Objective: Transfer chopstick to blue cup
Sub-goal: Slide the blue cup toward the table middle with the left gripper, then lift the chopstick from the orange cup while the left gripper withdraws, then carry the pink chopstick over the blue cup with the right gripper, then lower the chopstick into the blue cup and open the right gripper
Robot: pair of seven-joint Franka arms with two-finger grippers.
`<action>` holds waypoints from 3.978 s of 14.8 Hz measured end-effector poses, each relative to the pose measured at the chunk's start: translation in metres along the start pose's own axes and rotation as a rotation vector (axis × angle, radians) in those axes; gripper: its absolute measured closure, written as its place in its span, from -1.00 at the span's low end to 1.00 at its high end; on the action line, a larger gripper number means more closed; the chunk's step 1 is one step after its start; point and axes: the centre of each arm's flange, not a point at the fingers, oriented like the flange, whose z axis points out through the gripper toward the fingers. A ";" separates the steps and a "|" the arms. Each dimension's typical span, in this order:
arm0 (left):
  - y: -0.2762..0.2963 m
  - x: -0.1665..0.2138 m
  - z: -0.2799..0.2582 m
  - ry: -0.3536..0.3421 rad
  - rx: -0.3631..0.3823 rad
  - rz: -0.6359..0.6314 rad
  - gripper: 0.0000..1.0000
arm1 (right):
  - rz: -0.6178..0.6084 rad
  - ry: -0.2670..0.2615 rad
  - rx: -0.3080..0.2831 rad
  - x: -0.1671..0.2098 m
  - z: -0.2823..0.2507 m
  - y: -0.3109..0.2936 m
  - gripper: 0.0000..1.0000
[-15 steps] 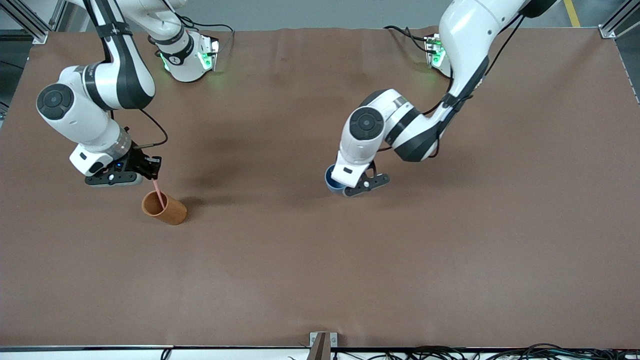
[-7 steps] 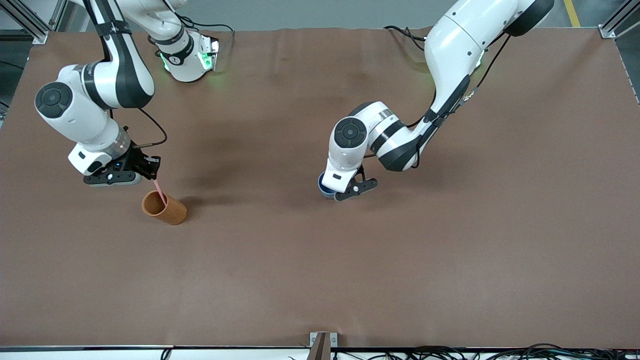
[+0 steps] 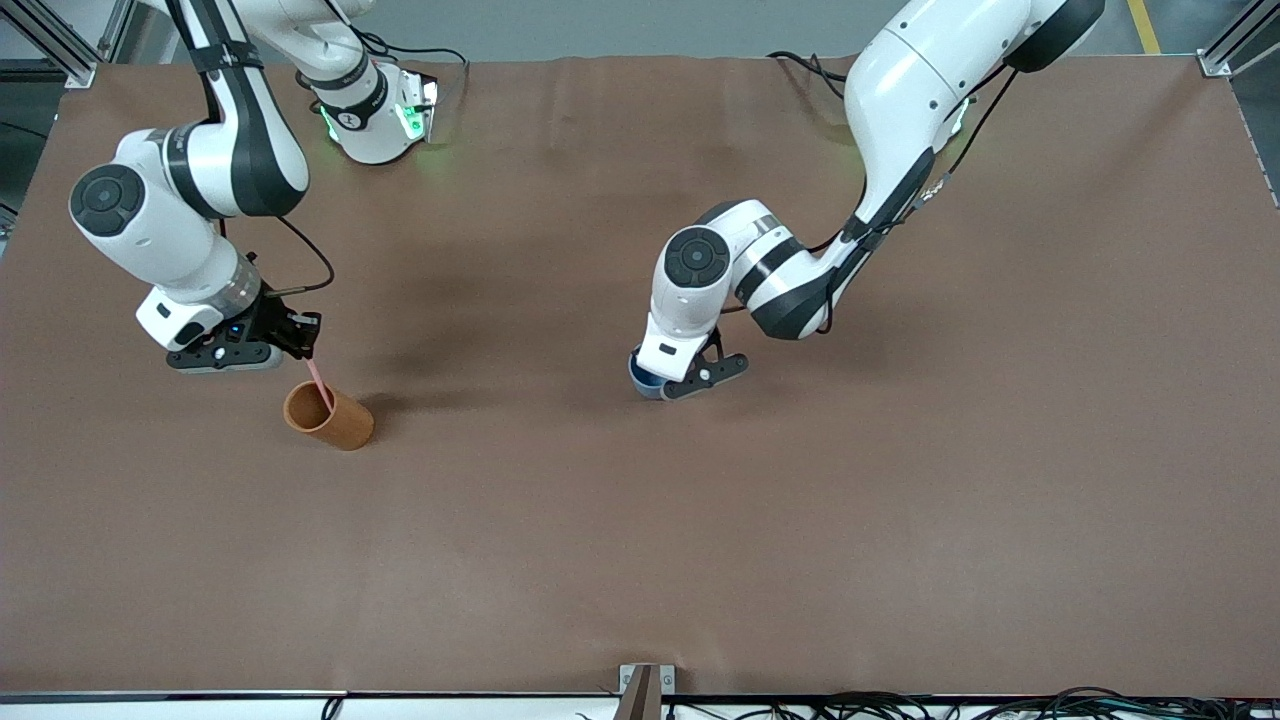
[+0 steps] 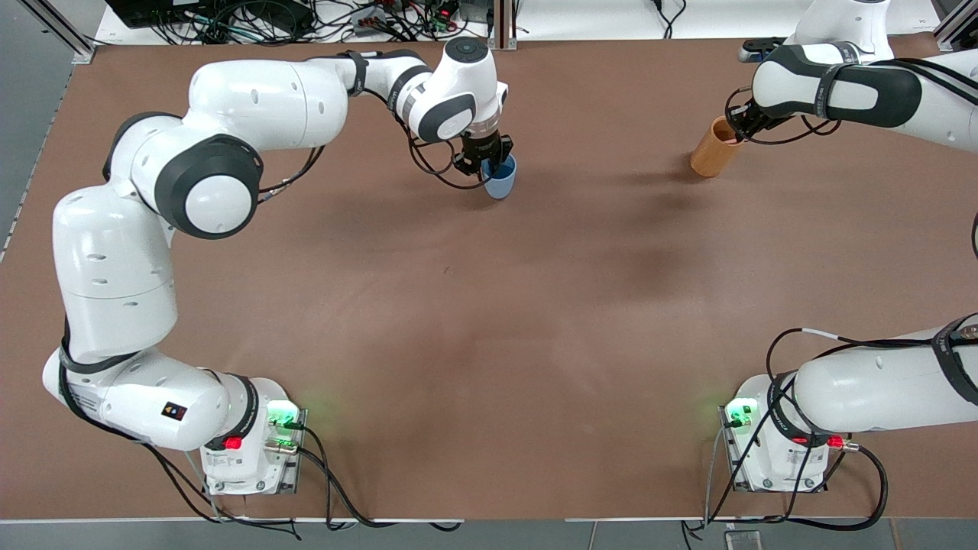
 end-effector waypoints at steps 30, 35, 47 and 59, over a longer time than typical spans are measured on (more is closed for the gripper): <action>-0.336 0.155 -0.412 -0.007 0.060 0.610 -1.00 | 0.389 -0.072 0.082 0.035 -0.222 -0.371 0.83; -0.336 0.157 -0.410 -0.011 0.061 0.613 -1.00 | 0.424 -0.057 0.113 0.031 -0.177 -0.437 0.83; -0.336 0.158 -0.412 0.006 0.057 0.613 -1.00 | 0.372 -0.124 0.038 -0.002 -0.107 -0.496 0.83; -0.329 0.171 -0.410 0.026 0.043 0.611 -1.00 | 0.359 -0.089 0.066 0.003 -0.038 -0.523 0.77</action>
